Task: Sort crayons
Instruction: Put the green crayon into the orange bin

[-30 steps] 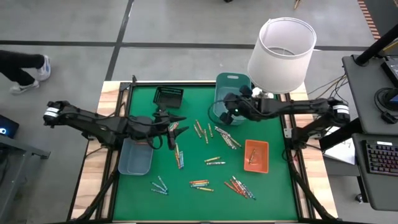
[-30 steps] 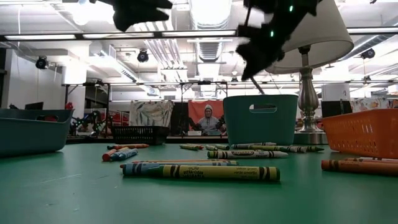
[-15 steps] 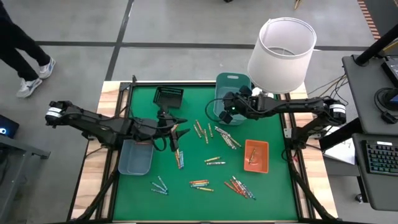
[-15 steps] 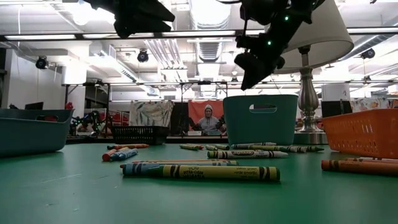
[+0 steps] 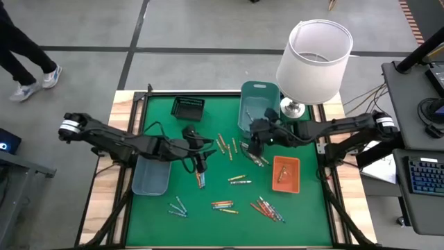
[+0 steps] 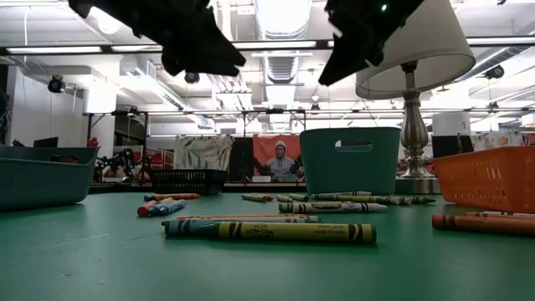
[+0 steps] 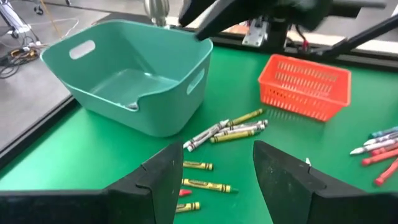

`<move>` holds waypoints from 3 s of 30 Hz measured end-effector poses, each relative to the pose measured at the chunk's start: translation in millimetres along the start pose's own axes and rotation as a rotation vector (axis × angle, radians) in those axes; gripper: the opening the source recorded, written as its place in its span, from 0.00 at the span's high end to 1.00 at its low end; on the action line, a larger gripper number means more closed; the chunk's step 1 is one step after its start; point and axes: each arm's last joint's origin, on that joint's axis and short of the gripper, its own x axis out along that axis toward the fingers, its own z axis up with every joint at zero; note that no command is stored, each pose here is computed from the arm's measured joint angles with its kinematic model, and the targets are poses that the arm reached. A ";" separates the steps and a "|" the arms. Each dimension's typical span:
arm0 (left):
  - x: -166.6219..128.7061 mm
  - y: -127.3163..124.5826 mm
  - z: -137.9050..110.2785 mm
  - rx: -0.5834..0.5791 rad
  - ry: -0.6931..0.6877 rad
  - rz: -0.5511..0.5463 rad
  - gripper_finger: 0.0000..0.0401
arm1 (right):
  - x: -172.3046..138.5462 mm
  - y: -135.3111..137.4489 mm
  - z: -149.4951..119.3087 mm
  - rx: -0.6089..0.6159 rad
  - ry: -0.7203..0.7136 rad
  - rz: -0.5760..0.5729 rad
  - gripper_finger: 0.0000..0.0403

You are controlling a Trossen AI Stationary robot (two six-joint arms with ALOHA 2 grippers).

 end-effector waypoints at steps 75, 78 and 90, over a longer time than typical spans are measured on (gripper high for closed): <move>135.9 91.4 -70.0 0.625 0.468 -0.382 0.56 | -23.7 24.8 -15.5 -0.222 -0.056 0.172 0.78; 136.3 91.9 -71.8 0.622 0.479 -0.386 0.56 | -22.2 23.9 -17.1 -0.218 -0.048 0.168 0.78; 135.3 91.3 -73.8 0.625 0.496 -0.400 0.76 | -21.8 23.5 -17.4 -0.205 -0.046 0.166 0.79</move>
